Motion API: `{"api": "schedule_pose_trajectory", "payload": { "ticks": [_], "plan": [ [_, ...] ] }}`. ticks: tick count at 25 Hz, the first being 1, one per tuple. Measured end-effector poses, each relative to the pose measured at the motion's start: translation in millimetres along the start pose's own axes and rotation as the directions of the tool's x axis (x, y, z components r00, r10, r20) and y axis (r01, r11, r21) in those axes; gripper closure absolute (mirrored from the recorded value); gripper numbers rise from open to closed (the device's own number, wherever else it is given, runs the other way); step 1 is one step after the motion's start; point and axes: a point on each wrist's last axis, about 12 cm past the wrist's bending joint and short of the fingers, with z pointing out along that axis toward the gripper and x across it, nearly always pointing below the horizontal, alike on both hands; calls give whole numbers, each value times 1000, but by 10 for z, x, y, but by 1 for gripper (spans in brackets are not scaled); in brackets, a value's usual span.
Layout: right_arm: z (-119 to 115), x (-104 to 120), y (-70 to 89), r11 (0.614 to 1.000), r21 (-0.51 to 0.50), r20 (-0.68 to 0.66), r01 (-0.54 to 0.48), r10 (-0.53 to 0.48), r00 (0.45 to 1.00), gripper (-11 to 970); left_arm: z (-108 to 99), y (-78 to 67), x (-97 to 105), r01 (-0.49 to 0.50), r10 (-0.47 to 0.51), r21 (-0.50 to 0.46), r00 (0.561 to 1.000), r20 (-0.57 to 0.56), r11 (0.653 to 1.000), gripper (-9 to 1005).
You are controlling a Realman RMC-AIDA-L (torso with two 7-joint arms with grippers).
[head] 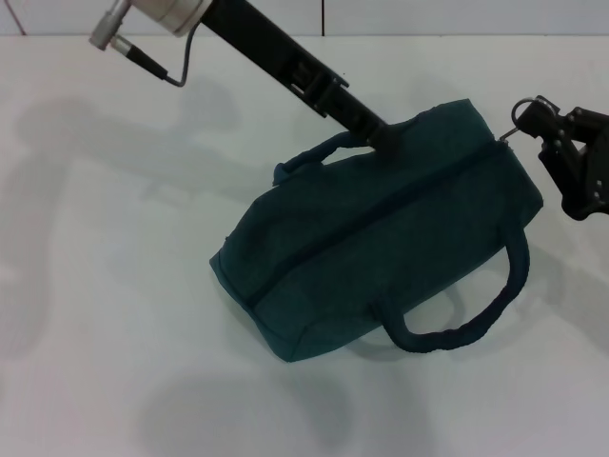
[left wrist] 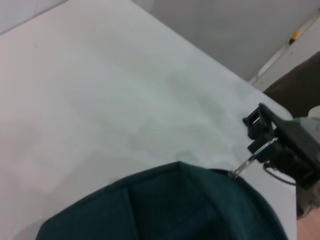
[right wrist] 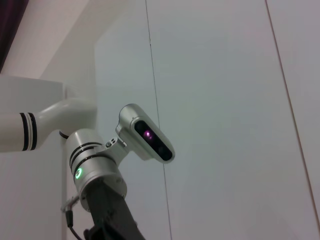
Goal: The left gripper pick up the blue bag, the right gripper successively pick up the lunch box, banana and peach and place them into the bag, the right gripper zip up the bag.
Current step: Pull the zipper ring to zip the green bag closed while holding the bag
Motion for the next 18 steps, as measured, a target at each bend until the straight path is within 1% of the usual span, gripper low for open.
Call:
{"api": "schedule_pose_trajectory", "payload": {
  "ticks": [6, 9, 14, 18],
  "plan": [
    [0, -10, -10, 1000, 7, 7, 2, -2, 1000, 933, 58, 34, 58, 13, -15, -34, 999, -52, 999, 310],
    [-3, -20, -23, 1000, 15, 13, 4, -4, 1000, 932, 77, 38, 68, 15, -17, -39, 998, -64, 999, 111],
    [-1, -24, -28, 1000, 18, 16, 4, -4, 1000, 932, 80, 39, 68, 15, -17, -41, 998, -66, 999, 117],
    [-2, -25, -30, 1000, 20, 18, 3, -4, 1000, 932, 81, 41, 69, 15, -18, -42, 998, -66, 999, 144]
  ]
}}
